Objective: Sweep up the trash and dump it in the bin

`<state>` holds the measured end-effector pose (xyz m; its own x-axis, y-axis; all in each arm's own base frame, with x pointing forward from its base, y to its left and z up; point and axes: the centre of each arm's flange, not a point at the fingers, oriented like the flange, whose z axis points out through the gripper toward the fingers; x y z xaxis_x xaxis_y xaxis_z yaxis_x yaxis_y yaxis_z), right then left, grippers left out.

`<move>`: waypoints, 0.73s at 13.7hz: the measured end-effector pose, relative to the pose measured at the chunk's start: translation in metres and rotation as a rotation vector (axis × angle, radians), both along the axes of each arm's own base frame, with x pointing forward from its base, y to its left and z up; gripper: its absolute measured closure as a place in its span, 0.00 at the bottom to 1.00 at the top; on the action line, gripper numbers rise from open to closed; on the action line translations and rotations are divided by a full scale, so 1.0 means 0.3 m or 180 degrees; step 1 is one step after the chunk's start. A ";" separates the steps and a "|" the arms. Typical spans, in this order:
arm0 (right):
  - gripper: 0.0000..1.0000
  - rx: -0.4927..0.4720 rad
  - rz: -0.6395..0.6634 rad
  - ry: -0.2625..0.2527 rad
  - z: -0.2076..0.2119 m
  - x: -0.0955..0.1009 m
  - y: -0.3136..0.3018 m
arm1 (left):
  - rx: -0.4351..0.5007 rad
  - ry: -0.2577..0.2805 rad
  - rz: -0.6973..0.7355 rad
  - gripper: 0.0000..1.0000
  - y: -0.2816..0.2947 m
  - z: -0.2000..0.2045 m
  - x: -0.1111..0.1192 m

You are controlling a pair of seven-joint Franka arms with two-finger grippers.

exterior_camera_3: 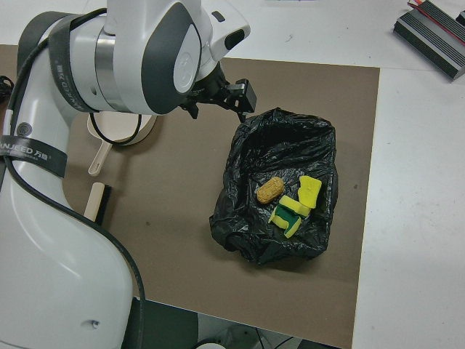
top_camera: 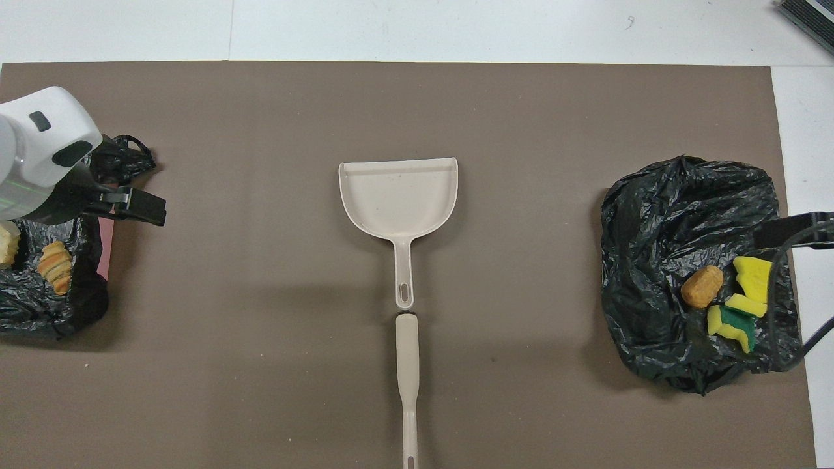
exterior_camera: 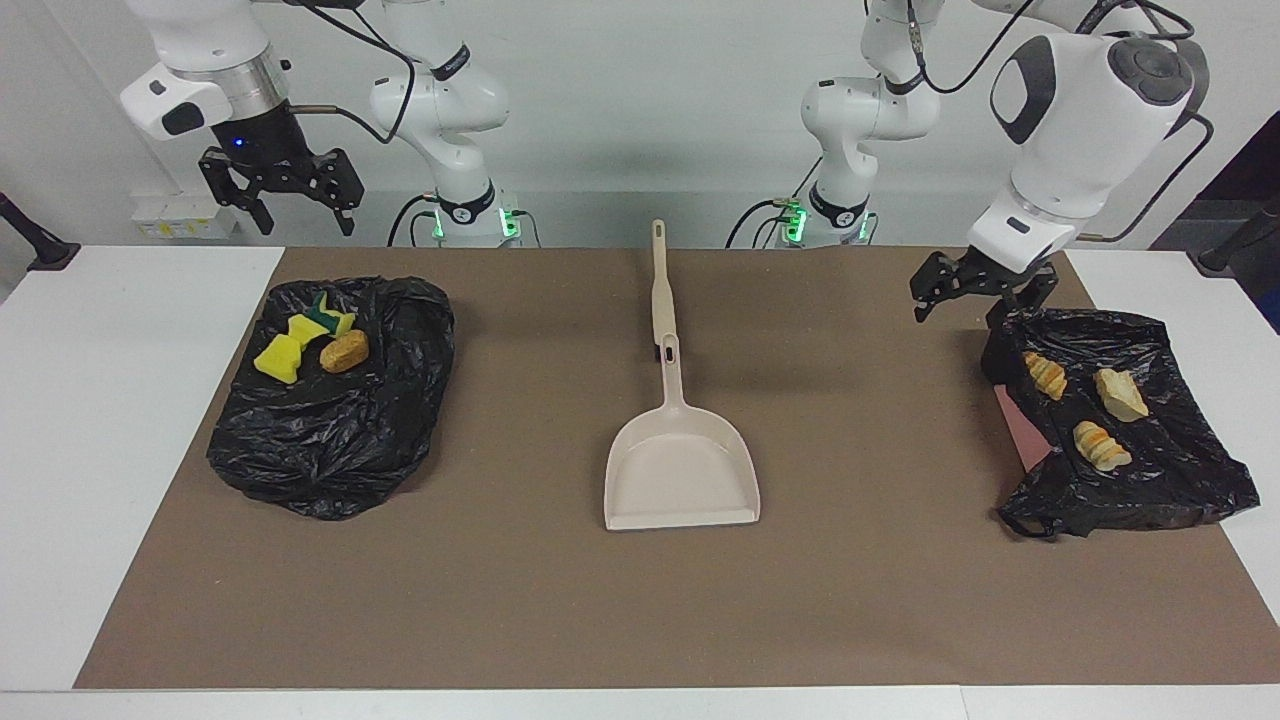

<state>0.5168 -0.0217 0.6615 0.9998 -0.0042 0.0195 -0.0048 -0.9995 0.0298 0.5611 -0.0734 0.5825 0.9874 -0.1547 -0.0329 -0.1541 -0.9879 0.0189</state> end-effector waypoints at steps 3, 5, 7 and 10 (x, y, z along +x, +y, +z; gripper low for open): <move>0.00 0.0000 0.0000 0.0000 0.000 0.000 0.000 | 0.0089 0.0085 -0.0040 0.00 0.021 0.094 -0.034; 0.00 0.0000 0.0000 0.0000 0.000 0.000 0.000 | 0.0086 0.0092 -0.0097 0.00 0.040 0.101 -0.047; 0.00 0.0000 0.0000 0.0001 0.000 0.000 0.000 | 0.0082 0.0094 -0.0123 0.00 0.058 0.103 -0.048; 0.00 0.0000 0.0000 0.0001 0.000 0.000 0.000 | 0.0055 0.0166 -0.0121 0.00 0.066 0.111 -0.058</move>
